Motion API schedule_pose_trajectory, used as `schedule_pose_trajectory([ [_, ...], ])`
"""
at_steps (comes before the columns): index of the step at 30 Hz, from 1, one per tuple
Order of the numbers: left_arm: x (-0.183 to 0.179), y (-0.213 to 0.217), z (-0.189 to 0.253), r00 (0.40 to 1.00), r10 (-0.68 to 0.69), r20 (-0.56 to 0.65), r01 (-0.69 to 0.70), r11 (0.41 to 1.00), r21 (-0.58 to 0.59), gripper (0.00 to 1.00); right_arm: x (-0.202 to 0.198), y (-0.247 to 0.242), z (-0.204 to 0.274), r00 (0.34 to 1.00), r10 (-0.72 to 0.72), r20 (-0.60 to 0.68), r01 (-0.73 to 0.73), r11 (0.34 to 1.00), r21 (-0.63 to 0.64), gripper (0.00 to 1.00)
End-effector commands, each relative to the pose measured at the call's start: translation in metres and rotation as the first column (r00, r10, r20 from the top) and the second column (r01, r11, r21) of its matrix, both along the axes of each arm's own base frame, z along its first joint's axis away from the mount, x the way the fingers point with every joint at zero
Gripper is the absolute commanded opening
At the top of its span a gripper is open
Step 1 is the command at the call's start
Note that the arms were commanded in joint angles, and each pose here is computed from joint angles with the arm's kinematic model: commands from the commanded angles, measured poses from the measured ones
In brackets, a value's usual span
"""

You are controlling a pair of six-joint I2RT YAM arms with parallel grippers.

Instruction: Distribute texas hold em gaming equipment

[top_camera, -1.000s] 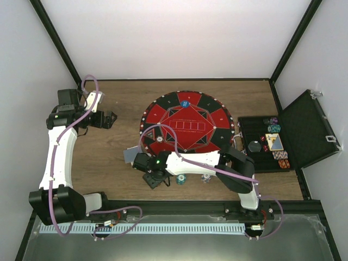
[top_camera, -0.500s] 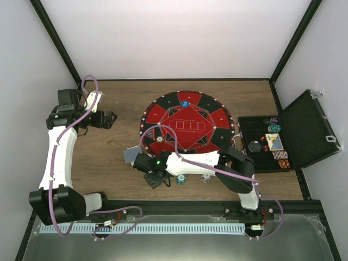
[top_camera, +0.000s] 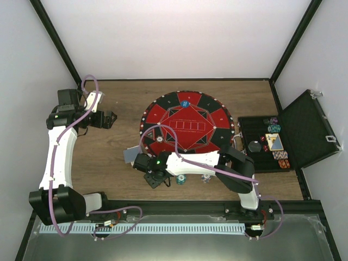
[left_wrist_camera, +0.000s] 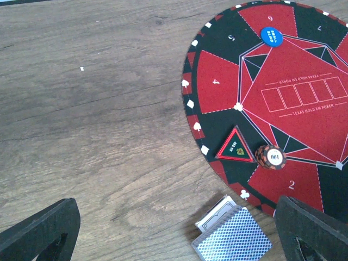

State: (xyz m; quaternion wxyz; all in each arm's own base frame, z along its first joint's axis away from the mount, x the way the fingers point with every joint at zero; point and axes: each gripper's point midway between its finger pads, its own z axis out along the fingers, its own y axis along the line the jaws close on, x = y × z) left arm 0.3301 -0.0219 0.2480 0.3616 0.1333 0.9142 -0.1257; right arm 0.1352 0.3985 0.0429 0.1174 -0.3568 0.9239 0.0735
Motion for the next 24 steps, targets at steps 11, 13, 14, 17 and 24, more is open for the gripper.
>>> schedule_pose_trajectory([
  [11,0.000,0.001,0.020,0.999,0.002,0.048,-0.003,1.000,0.006,1.00,0.051,0.000,0.083,0.994,-0.077,0.083,0.063,0.985,0.163,0.05],
  [13,0.000,0.001,0.020,0.999,0.002,0.049,-0.003,1.000,0.005,1.00,0.075,-0.007,0.096,0.987,-0.117,0.107,0.096,0.978,0.185,0.04],
  [14,0.000,0.001,0.020,0.999,0.001,0.050,-0.001,1.000,0.004,1.00,0.088,-0.012,0.102,0.983,-0.137,0.124,0.112,0.975,0.190,0.04],
  [17,0.000,0.001,0.022,0.999,0.002,0.052,-0.002,1.000,0.001,1.00,0.133,-0.030,0.117,0.964,-0.203,0.171,0.167,0.965,0.203,0.04],
  [24,0.000,0.001,0.023,0.999,0.000,0.047,0.000,1.000,0.003,1.00,0.244,-0.079,0.123,0.906,-0.349,0.240,0.299,0.928,0.221,0.03],
])
